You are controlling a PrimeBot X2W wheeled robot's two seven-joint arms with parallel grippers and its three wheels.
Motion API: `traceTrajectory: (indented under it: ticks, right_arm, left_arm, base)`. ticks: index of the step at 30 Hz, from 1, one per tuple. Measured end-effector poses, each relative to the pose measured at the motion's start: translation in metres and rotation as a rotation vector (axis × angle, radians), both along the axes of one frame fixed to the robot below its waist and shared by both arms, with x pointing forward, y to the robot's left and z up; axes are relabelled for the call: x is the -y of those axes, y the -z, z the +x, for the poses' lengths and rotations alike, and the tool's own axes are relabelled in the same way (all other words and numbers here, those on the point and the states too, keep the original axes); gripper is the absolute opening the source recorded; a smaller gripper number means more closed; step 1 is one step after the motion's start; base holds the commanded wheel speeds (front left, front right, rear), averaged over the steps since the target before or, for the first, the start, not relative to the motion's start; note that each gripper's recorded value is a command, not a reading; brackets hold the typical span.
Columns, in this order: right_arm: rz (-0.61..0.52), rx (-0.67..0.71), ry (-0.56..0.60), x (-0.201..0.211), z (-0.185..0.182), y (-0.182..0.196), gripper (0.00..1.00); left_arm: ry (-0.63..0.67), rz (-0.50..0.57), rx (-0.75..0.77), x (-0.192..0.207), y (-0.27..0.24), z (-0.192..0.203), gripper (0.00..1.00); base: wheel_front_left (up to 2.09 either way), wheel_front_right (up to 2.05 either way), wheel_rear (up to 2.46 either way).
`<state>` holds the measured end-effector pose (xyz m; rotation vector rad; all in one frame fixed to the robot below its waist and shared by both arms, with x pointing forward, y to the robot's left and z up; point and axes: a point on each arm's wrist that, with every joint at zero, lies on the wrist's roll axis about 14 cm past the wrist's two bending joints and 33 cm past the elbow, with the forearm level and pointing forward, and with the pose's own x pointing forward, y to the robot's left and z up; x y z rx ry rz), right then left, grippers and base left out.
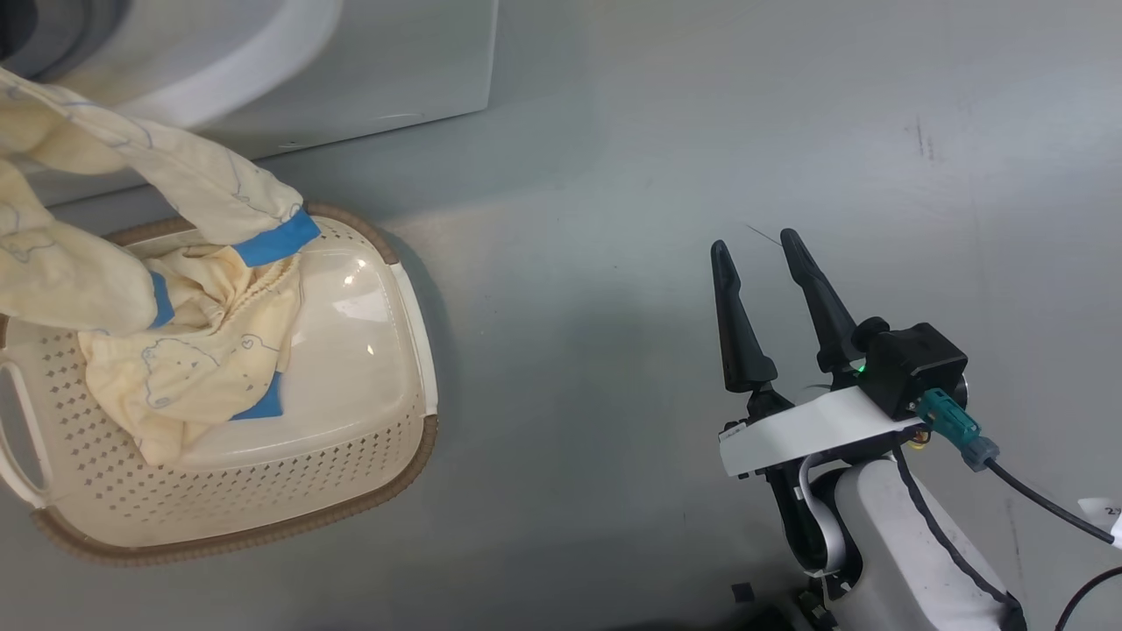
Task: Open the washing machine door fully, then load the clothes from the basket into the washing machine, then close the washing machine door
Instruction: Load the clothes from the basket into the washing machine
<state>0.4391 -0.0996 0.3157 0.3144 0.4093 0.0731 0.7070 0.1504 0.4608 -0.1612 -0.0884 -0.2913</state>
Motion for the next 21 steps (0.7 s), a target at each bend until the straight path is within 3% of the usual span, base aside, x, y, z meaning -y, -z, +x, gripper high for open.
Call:
traceTrajectory:
  ticks: [21]
  right_arm:
    - [0.006,0.027,-0.011,-0.005,0.008,-0.006,1.00]
  left_arm:
    - [-0.095,-0.094,-0.081,-0.040,0.036,-0.059,1.00]
  base:
    - [0.00,0.00,0.00]
